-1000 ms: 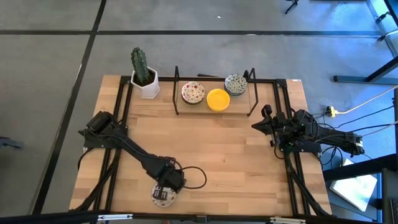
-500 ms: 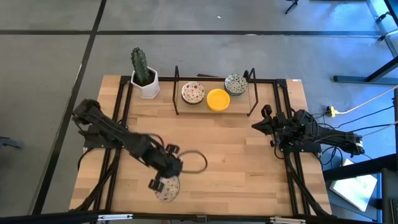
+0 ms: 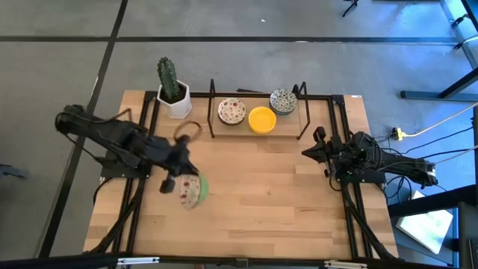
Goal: Pick & Place Mini bowls
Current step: Stack the red green bowl on top of the red green bowl on the shelf
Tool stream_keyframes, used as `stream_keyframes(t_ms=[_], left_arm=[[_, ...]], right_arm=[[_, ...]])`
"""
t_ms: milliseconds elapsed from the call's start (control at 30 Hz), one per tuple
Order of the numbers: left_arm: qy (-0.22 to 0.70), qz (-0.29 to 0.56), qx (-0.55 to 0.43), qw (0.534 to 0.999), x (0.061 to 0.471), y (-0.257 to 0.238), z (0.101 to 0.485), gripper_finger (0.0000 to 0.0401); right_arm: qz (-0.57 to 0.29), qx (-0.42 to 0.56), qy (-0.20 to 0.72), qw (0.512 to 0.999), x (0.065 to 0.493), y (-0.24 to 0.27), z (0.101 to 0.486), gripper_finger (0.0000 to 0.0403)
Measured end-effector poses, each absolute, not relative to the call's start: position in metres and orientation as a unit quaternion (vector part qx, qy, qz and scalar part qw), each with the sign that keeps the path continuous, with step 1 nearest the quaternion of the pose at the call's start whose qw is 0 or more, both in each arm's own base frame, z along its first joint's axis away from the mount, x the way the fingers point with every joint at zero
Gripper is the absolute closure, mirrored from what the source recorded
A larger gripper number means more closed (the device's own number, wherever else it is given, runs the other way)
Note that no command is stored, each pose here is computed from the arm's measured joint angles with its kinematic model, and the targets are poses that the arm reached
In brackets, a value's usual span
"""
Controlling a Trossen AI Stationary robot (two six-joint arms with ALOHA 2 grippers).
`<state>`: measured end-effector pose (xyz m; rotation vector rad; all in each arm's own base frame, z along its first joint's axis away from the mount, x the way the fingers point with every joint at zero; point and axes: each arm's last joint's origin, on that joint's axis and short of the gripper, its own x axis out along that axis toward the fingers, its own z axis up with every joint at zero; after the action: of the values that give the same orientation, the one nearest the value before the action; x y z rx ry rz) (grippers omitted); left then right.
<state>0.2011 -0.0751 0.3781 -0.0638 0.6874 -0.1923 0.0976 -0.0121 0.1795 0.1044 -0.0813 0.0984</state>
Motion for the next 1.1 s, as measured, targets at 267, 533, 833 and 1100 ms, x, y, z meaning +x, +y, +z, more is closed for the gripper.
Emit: stream_keyframes(t_ms=[267,533,833,1100], left_arm=[[0.237,0.041,-0.118,0.964,0.152,-0.047,0.334,0.0391],[0.206,0.104,-0.163,0.959,0.123,-0.032,0.288,0.0391],[0.156,0.094,-0.187,0.965,0.112,-0.028,0.237,0.0391],[0.132,0.088,-0.198,0.967,0.110,-0.027,0.208,0.0391]], right_arm=[[0.051,0.053,-0.041,0.997,0.098,-0.012,0.180,0.0393],[0.051,0.053,-0.041,0.996,0.098,-0.012,0.180,0.0393],[0.050,0.052,-0.042,0.997,0.098,-0.012,0.180,0.0393],[0.051,0.053,-0.042,0.996,0.098,-0.012,0.180,0.0393]])
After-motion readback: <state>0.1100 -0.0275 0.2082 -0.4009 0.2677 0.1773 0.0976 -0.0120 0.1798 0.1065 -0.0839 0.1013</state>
